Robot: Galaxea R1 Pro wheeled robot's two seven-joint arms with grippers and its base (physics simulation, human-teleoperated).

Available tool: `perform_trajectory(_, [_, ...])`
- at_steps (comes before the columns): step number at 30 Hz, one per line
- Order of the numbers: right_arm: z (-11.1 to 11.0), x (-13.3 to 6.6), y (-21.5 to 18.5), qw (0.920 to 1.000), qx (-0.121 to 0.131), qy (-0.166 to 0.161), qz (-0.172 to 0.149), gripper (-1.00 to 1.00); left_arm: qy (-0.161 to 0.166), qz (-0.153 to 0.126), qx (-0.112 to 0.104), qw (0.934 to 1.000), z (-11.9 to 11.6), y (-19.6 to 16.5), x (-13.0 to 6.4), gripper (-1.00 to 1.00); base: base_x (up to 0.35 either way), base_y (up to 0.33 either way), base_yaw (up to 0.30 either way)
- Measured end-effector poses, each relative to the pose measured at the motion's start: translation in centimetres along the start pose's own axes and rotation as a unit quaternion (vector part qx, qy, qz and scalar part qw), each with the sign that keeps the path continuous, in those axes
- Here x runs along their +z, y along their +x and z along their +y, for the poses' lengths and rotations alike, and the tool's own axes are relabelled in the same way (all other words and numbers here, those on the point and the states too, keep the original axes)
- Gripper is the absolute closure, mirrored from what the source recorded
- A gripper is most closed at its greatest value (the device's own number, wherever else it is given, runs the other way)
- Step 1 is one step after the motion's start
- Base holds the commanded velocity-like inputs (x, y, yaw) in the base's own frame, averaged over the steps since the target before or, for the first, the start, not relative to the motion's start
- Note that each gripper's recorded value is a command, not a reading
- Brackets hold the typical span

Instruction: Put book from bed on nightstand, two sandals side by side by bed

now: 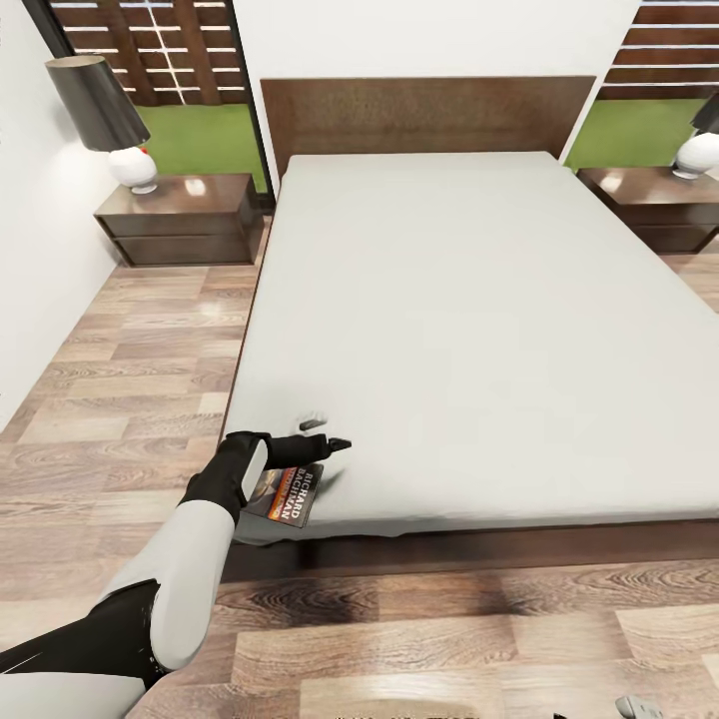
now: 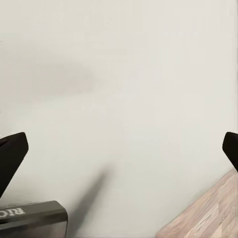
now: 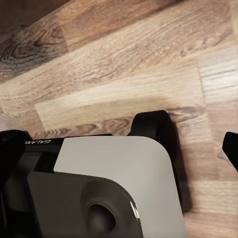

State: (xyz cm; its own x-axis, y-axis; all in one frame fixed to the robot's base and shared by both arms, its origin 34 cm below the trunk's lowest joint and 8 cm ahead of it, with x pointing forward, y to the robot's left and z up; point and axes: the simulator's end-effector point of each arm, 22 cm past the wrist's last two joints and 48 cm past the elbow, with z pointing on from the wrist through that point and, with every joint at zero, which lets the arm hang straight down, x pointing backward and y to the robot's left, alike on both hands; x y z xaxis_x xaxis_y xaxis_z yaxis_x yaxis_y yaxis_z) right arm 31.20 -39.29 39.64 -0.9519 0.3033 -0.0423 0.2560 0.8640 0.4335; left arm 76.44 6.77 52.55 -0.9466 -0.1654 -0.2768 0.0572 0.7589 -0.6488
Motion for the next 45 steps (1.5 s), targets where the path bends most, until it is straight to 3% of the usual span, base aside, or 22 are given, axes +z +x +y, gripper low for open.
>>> perform_trajectory(35, [0.0,0.0,0.0,1.0,0.0,0.0,0.0,-1.0,0.004,0.0,-0.006,1.0,-0.2,0.0,0.0,-1.0,-0.015,0.0,0.0])
perform_trajectory(37, [0.2,-0.3,0.0,1.0,0.0,0.0,0.0,-1.0,-0.008,0.005,0.007,0.9999,0.1,0.1,-0.2,-1.0,0.0,0.0,0.0])
perform_trajectory(45, [0.9,-1.6,-0.2,1.0,0.0,0.0,0.0,-1.0,-0.009,0.005,0.008,0.9999,-0.8,-0.4,-1.2,-1.0,0.0,0.0,0.0])
